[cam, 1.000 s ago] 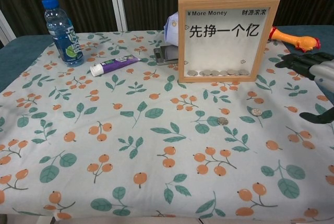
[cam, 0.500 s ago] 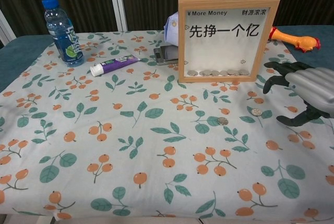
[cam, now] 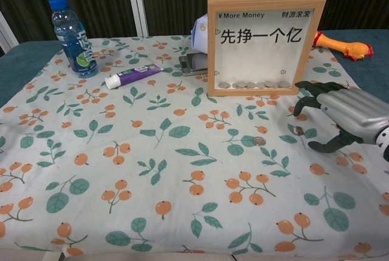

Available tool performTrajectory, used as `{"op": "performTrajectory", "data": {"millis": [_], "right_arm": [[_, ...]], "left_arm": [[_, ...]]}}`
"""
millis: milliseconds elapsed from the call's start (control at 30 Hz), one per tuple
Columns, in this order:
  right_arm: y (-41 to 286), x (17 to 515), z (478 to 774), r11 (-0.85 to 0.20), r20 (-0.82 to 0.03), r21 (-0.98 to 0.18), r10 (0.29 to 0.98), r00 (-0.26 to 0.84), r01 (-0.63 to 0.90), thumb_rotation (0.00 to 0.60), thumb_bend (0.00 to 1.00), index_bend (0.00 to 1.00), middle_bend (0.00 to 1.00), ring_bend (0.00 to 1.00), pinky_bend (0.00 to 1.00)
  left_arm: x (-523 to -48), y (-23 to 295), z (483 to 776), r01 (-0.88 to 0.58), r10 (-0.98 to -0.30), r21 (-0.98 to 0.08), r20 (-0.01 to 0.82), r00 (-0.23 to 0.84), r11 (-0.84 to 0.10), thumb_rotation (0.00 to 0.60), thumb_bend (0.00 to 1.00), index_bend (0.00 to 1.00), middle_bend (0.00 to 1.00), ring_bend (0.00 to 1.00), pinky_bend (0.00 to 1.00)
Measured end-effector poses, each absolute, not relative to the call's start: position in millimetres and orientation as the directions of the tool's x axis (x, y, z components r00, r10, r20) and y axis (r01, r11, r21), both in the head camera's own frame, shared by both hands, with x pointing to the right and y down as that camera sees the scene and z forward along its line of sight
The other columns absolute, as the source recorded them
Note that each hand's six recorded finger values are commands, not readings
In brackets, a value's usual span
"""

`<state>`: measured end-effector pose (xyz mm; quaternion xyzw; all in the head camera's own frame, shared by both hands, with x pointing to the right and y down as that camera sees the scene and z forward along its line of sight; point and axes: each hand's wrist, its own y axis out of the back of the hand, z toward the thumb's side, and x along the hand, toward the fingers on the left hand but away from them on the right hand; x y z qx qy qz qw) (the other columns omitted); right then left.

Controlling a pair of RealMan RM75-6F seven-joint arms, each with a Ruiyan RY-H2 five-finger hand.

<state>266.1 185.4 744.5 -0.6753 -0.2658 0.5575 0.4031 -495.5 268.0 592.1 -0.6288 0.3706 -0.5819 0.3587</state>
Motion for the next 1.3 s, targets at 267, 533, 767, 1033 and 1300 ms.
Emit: {"op": "performTrajectory", "data": {"millis": [267, 533, 767, 1033, 1300], "right_arm": [[186, 265, 748, -0.534, -0.538, -0.841, 0.809, 0.237, -0.087, 0.600, 0.43, 0.50, 0.00, 0.00, 0.00], [184, 265, 752, -0.532, -0.536, -0.842, 0.813, 0.227, -0.087, 0.600, 0.48, 0.51, 0.00, 0.00, 0.00], [185, 266, 756, -0.542, -0.548, -0.835, 0.807, 0.221, -0.093, 0.600, 0.48, 0.52, 0.00, 0.00, 0.00], [186, 264, 758, -0.548, -0.552, -0.832, 0.802, 0.229, -0.084, 0.600, 0.49, 0.53, 0.00, 0.00, 0.00], [187, 264, 759, -0.551, -0.555, -0.830, 0.801, 0.225, -0.088, 0.600, 0.49, 0.54, 0.00, 0.00, 0.00]], "left_arm": [[-496, 268, 593, -0.052, -0.883, -0.882, 0.466, 0.048, -0.469, 0.600, 0.38, 0.00, 0.00, 0.00, 0.00], [-498, 268, 593, -0.050, -0.884, -0.883, 0.464, 0.045, -0.466, 0.600, 0.38, 0.00, 0.00, 0.00, 0.00], [-498, 268, 594, -0.049, -0.883, -0.881, 0.468, 0.043, -0.470, 0.600, 0.38, 0.00, 0.00, 0.00, 0.00], [-499, 268, 594, -0.046, -0.882, -0.881, 0.469, 0.039, -0.470, 0.600, 0.38, 0.00, 0.00, 0.00, 0.00], [-500, 268, 594, -0.046, -0.883, -0.881, 0.469, 0.038, -0.470, 0.600, 0.38, 0.00, 0.00, 0.00, 0.00]]}}
